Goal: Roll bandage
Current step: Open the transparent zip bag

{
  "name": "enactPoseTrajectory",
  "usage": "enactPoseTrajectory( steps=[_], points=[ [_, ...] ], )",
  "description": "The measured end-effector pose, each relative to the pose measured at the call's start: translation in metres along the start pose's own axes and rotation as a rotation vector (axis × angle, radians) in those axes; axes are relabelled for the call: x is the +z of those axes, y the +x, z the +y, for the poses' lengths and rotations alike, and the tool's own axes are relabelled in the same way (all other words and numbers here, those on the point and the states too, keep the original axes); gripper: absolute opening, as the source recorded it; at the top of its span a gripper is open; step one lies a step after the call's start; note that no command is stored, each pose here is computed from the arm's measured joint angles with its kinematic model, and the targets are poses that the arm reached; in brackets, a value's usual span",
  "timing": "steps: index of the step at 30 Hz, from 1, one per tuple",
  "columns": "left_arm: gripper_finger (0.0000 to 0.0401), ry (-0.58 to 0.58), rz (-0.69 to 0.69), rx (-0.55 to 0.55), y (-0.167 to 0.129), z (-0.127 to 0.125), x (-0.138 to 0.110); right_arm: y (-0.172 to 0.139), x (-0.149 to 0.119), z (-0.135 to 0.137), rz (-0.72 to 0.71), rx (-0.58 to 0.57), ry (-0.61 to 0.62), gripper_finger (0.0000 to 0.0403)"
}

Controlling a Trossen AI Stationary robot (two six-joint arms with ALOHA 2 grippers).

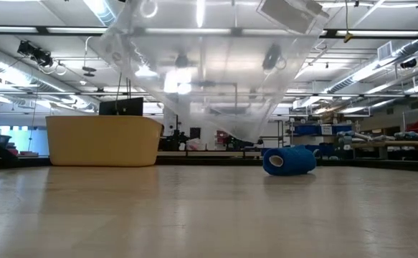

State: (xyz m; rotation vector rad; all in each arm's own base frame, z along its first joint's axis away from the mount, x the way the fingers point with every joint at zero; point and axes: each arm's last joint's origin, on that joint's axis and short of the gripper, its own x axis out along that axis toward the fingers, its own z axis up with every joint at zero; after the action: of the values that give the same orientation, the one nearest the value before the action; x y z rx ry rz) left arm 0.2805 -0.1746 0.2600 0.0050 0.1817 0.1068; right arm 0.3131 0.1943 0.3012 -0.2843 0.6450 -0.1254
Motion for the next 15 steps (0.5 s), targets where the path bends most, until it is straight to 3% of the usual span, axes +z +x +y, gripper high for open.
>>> enactPoseTrajectory(
  steps=[10,15],
  points=[
    [0.0000,-0.048,-0.005,0.050,0.004,0.006,0.001,-0.002,0.001,0.004,-0.011,0.026,0.003,0.0000],
    [0.0000,-0.050,-0.005,0.045,0.004,0.006,0.001,0.013,-0.001,-0.003,0.026,0.020,0.004,0.0000]
  ],
)
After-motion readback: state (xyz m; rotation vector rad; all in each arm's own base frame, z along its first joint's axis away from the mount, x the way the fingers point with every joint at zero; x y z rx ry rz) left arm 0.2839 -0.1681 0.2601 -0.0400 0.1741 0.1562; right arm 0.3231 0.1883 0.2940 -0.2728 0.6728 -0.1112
